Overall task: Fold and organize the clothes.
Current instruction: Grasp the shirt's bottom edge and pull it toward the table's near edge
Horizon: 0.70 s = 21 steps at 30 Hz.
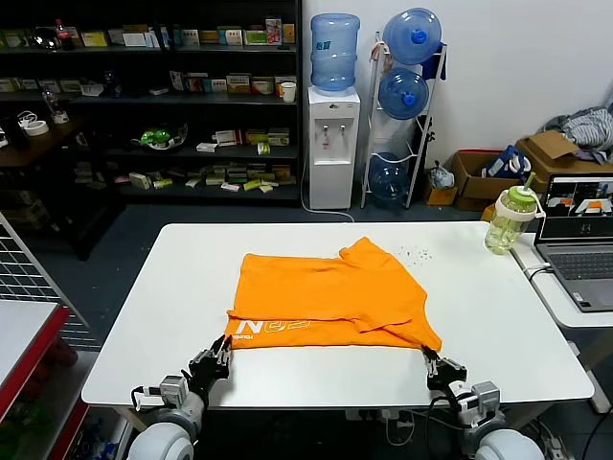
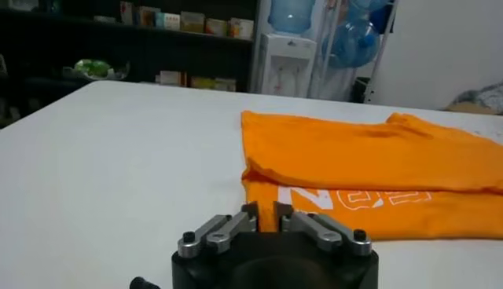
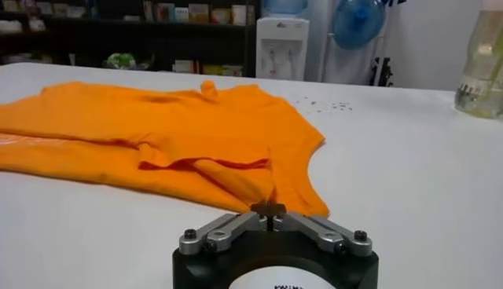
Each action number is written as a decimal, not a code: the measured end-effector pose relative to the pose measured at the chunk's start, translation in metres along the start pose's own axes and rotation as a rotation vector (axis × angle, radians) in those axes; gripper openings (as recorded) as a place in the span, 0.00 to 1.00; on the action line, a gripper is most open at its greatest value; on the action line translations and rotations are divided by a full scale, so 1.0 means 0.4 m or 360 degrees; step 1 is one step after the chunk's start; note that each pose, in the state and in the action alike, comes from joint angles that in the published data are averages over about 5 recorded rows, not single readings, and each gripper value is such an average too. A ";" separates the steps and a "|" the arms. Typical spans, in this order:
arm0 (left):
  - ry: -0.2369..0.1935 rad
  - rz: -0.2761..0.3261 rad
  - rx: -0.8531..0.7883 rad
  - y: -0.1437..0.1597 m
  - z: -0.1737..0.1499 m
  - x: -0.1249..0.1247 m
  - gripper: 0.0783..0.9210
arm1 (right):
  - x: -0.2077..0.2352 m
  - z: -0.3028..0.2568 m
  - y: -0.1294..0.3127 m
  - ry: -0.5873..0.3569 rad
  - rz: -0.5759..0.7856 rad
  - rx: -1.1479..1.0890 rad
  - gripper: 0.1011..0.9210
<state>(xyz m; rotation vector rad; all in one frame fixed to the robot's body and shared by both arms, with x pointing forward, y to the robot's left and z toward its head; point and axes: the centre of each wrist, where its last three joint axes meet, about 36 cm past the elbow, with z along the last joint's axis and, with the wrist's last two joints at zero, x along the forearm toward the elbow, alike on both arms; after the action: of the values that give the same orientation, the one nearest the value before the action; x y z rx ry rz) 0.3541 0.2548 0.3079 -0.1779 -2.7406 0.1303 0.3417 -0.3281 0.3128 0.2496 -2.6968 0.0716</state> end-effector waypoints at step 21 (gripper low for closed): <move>0.0060 -0.0027 0.0031 0.022 -0.053 0.062 0.01 | 0.073 -0.053 -0.017 0.0031 0.0026 -0.0036 0.03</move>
<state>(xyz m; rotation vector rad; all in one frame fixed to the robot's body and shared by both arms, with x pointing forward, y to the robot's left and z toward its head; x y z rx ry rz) 0.3406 0.2684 0.3355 -0.1504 -2.7020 0.1472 0.3256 -0.3377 0.3443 0.2190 -2.6789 0.0478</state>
